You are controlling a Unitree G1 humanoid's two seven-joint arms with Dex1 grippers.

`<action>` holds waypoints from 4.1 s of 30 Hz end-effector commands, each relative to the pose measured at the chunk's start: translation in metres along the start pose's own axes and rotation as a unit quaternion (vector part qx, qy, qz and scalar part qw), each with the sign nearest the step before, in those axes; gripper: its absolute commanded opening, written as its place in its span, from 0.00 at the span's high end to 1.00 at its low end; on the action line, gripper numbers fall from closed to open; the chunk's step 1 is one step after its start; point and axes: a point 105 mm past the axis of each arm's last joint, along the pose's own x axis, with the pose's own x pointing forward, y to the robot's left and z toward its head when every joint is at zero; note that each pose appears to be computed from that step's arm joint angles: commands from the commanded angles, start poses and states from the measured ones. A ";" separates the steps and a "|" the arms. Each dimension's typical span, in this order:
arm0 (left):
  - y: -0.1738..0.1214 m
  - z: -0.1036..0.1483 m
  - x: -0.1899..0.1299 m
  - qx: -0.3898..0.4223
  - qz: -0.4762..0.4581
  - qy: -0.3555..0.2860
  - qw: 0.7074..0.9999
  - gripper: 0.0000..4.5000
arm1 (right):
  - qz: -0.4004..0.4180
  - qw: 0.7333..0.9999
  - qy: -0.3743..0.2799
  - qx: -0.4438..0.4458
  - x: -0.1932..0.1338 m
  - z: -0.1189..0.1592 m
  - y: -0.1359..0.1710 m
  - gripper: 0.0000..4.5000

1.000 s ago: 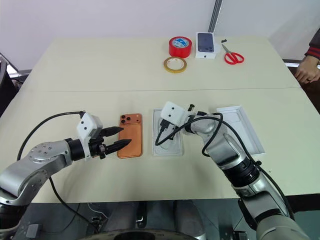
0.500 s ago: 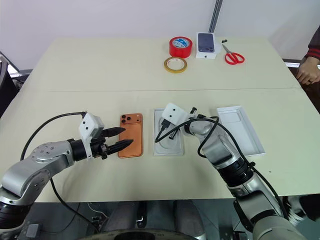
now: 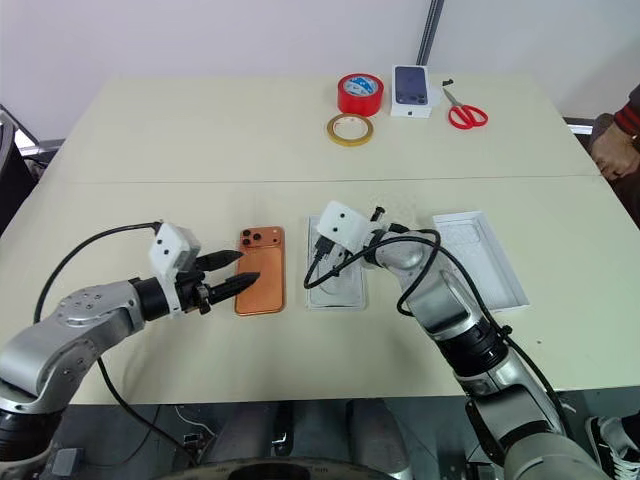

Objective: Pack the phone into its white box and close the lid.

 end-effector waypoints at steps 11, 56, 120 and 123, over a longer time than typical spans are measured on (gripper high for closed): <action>-0.002 0.019 -0.018 0.034 -0.016 -0.024 0.999 0.01 | 0.105 0.994 -0.008 -0.033 -0.027 0.006 0.022 1.00; 0.024 -0.023 -0.004 -0.185 0.071 0.111 0.974 0.01 | 0.119 0.983 0.057 -0.126 0.044 0.024 0.033 1.00; 0.004 -0.009 0.029 -0.409 0.018 0.028 0.912 0.98 | 0.135 0.974 0.067 -0.168 0.046 0.017 0.048 1.00; 0.009 -0.006 0.026 -0.420 0.022 0.014 0.907 0.98 | 0.127 0.975 0.063 -0.171 0.043 0.020 0.043 1.00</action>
